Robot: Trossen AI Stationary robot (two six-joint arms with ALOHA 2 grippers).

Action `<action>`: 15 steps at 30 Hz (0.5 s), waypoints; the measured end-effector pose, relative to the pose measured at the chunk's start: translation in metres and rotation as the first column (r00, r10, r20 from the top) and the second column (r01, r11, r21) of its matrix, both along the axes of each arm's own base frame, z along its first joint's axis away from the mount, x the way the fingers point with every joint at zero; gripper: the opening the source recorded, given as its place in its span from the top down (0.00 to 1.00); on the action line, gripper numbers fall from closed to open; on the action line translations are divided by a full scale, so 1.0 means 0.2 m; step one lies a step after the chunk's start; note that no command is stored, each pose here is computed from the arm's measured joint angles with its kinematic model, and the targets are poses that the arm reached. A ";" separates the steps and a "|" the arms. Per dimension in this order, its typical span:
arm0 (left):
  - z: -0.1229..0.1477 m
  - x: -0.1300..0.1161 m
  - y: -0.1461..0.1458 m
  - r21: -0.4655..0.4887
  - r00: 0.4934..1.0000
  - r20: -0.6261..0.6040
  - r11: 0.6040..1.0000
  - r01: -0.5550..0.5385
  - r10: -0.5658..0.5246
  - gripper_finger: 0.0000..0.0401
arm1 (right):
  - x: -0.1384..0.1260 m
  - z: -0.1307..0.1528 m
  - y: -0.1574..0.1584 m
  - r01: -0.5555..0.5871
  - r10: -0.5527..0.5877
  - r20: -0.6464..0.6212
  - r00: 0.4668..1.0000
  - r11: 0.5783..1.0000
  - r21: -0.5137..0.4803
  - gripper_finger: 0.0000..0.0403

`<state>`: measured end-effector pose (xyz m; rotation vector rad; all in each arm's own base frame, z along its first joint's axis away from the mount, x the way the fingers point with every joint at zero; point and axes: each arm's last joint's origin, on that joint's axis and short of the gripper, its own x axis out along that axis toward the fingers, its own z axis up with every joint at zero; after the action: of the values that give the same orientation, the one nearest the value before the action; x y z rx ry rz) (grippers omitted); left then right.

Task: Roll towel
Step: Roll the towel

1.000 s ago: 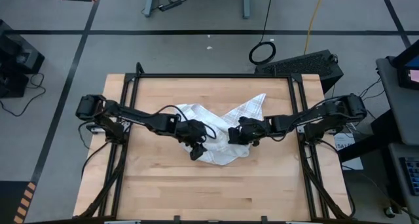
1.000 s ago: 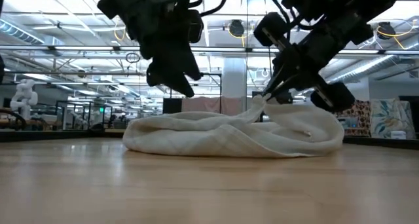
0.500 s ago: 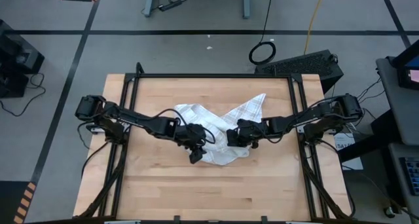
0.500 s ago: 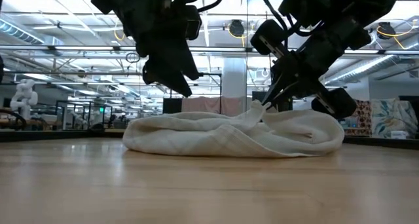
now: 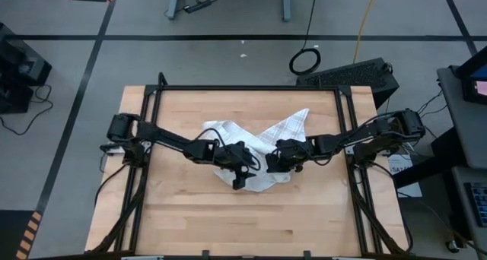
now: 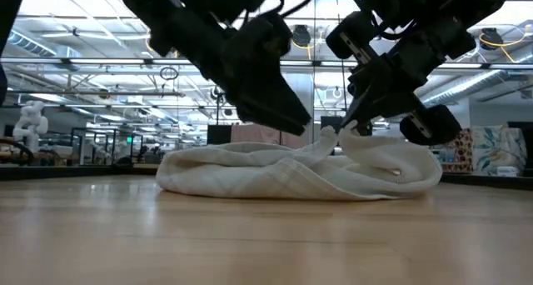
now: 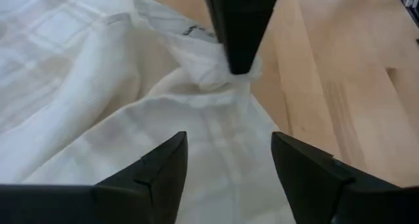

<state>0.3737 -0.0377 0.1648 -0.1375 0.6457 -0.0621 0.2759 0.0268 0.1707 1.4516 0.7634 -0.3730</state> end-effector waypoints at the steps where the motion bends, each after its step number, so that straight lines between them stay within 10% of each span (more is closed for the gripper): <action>1: -0.01 0.01 0.00 -0.001 1.000 0.001 1.000 0.003 -0.003 0.48 | 0.00 -0.01 0.00 -0.001 0.001 -0.014 1.000 1.000 -0.004 1.00; 15: -0.13 0.15 -0.01 0.003 0.999 0.027 0.999 0.039 -0.039 0.68 | 0.00 -0.07 -0.01 -0.005 -0.004 -0.055 0.998 0.989 -0.150 1.00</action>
<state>0.4032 -0.0403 0.1394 -0.1215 0.6210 -0.1002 0.2766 0.0240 0.1562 1.3044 0.7639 -0.4624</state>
